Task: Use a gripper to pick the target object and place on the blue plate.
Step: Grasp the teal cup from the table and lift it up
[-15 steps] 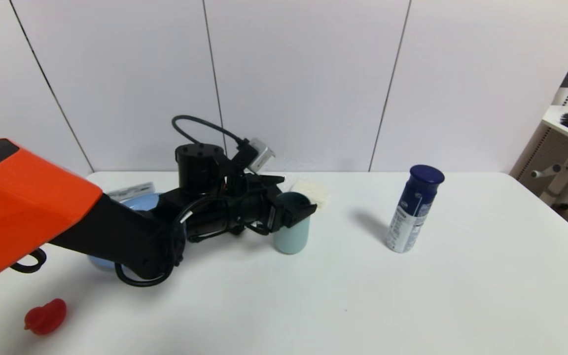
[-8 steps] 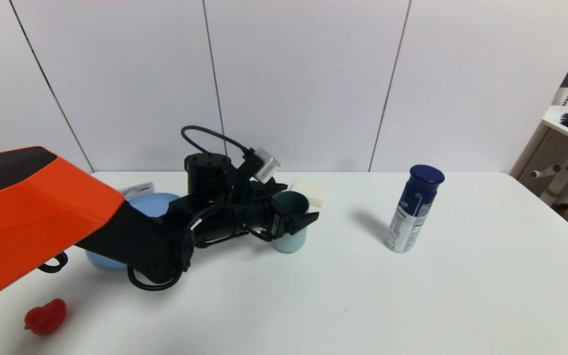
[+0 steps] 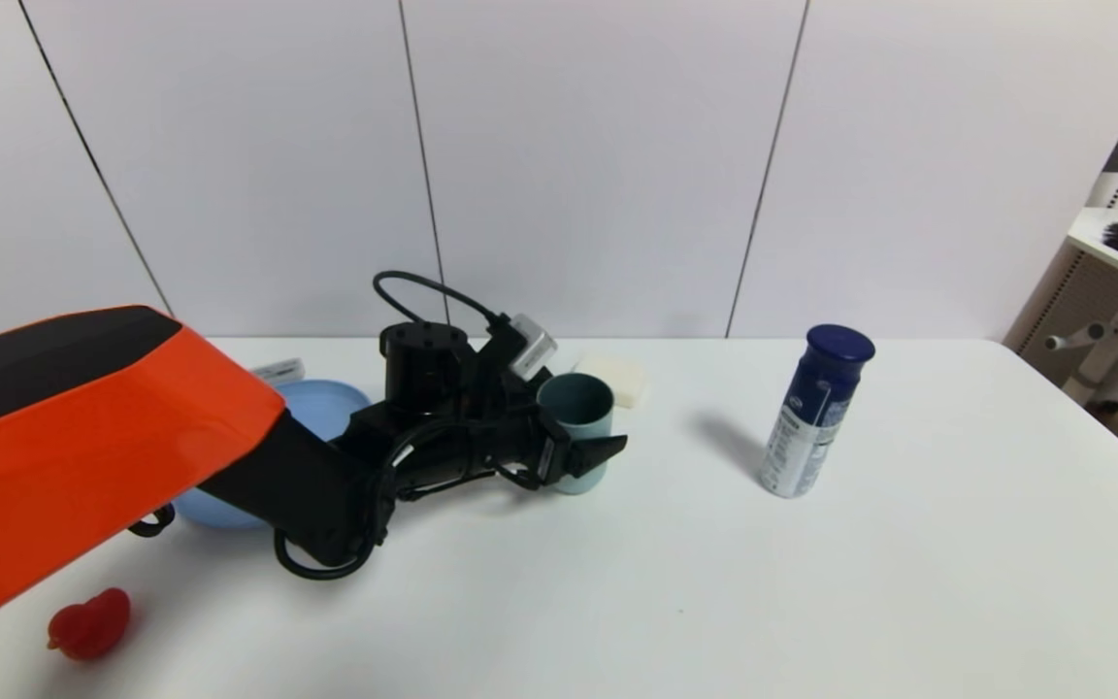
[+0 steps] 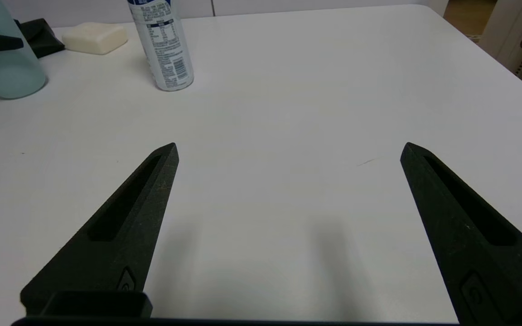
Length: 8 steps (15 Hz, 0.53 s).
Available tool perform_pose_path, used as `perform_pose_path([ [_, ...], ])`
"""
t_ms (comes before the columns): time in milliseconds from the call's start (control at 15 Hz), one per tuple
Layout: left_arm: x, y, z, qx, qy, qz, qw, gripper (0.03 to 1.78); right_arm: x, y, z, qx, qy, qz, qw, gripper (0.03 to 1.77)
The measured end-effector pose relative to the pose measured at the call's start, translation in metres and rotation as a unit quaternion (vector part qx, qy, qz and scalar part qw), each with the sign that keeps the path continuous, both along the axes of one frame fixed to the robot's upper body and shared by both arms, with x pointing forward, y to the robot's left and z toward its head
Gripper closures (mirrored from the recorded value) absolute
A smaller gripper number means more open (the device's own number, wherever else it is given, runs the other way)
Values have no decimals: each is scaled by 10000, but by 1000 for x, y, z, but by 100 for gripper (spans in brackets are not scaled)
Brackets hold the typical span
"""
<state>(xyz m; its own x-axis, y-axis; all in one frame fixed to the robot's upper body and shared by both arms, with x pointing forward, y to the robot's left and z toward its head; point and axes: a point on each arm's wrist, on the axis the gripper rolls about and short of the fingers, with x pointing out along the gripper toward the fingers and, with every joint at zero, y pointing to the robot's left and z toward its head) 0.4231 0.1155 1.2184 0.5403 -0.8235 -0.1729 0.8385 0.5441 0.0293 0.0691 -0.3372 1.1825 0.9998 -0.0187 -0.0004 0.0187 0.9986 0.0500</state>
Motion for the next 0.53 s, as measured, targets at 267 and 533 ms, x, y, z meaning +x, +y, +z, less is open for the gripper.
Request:
perform_pose_path([
  [267,2,-1,-6,42,51,-4,10000,61,0,0,0,0,-2,0,10000,11],
  [533,2,-1,-6,40,44,-2,10000,63,0,0,0,0,-2,0,10000,11],
])
